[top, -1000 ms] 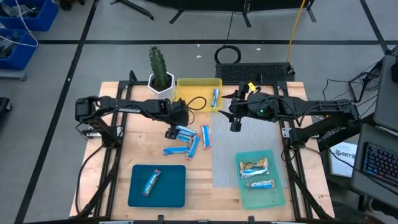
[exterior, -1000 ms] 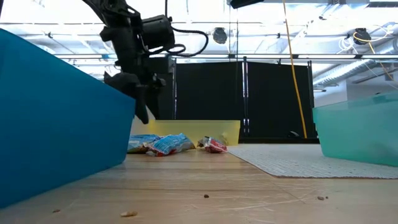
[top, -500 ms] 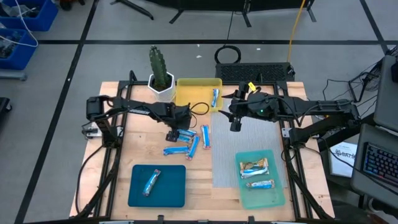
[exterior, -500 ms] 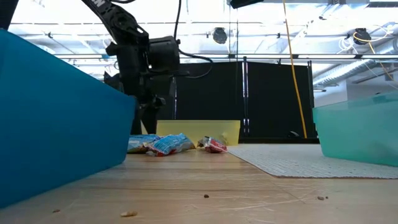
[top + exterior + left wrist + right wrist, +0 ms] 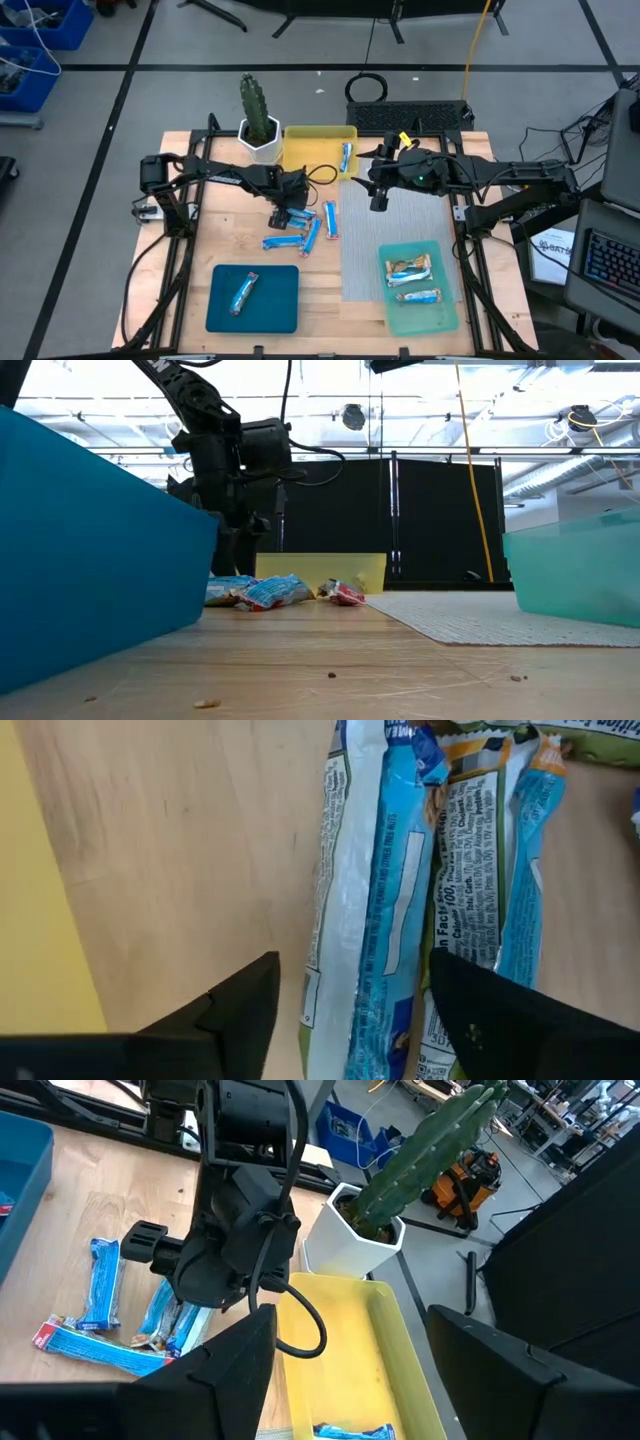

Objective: Pick and place Granola Bars by type
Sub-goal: Put the blue granola bar into the yellow bin

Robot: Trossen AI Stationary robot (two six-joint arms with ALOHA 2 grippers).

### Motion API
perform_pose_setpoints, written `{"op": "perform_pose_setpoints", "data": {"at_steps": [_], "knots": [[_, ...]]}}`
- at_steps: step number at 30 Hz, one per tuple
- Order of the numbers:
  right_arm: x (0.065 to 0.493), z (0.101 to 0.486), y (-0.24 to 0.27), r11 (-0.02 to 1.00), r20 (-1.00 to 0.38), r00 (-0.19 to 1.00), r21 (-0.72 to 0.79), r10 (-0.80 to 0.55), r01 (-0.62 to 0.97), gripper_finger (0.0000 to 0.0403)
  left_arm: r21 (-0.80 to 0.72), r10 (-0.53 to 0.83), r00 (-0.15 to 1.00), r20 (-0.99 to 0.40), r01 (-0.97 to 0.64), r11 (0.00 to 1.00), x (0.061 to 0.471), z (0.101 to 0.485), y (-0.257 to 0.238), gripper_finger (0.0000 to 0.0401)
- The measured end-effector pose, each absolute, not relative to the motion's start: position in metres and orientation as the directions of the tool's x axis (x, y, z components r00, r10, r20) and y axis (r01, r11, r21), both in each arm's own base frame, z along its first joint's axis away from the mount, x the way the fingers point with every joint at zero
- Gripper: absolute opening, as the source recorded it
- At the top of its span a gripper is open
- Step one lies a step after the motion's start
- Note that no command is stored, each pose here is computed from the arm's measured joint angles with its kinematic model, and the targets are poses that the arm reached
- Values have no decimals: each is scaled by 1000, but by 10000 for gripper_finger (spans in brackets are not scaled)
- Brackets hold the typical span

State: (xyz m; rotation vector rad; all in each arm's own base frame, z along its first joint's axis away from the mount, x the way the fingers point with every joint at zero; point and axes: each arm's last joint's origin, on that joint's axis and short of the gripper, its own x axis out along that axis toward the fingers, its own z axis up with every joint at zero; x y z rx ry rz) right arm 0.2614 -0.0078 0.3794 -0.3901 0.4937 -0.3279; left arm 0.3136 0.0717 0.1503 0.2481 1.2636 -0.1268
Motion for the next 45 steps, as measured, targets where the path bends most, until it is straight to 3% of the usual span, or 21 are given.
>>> {"op": "perform_pose_setpoints", "data": {"at_steps": [9,24,45], "knots": [[262,381,-8,870,-377,839,-448,-393,207,251,69,-11,311,-950,245,967,314,150,70,210],[262,381,-8,869,-374,840,-450,-393,206,251,24,-24,265,-964,177,984,319,130,71,191],[262,381,-8,865,-374,840,-459,-393,201,251,-23,-54,250,-967,125,992,320,143,73,68]]}}
